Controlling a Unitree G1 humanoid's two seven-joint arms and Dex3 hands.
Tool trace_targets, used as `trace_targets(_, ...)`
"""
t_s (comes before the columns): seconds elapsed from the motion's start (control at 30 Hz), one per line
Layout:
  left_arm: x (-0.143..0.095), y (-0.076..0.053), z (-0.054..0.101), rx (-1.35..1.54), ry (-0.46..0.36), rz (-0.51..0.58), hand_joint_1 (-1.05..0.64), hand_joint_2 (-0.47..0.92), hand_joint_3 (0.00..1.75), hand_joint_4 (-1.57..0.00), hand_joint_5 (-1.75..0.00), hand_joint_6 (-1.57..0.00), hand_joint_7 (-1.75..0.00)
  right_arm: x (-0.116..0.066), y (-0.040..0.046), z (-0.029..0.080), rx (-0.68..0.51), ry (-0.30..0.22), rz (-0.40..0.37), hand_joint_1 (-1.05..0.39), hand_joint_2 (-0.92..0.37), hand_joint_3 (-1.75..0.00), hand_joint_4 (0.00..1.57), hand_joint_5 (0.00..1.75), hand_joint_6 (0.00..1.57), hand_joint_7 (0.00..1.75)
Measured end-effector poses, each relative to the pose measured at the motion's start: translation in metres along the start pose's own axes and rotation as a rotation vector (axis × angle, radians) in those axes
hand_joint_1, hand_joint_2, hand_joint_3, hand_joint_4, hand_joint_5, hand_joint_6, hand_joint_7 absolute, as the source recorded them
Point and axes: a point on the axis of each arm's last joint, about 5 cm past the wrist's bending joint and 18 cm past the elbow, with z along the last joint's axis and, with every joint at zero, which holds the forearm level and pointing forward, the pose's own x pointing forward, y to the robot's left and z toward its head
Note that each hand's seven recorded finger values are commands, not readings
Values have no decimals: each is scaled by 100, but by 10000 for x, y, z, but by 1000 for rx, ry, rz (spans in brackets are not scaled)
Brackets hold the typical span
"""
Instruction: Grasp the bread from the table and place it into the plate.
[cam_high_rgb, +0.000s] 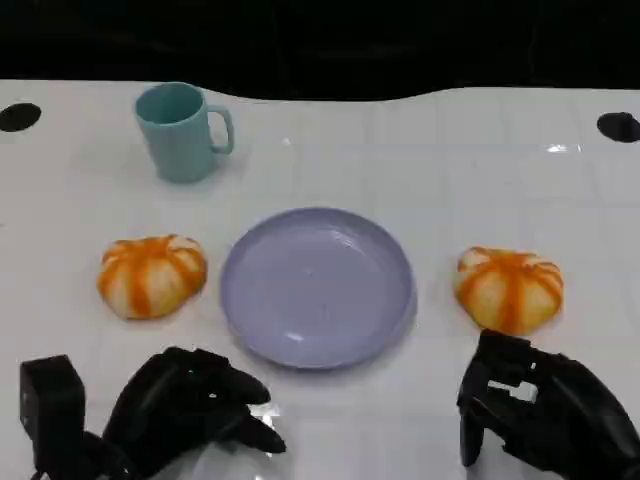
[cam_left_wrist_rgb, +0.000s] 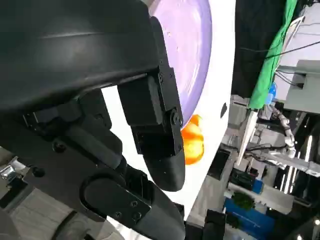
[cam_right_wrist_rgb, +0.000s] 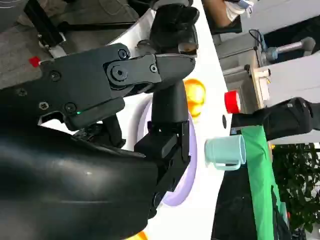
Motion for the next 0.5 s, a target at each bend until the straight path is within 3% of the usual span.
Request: trace_targets(0.5, -4, 8, 0, 10, -2, 3, -105, 72, 0, -157, -19, -156, 0, 13, 2, -39, 4, -5, -2, -57, -92, -23, 68, 175, 65, 145)
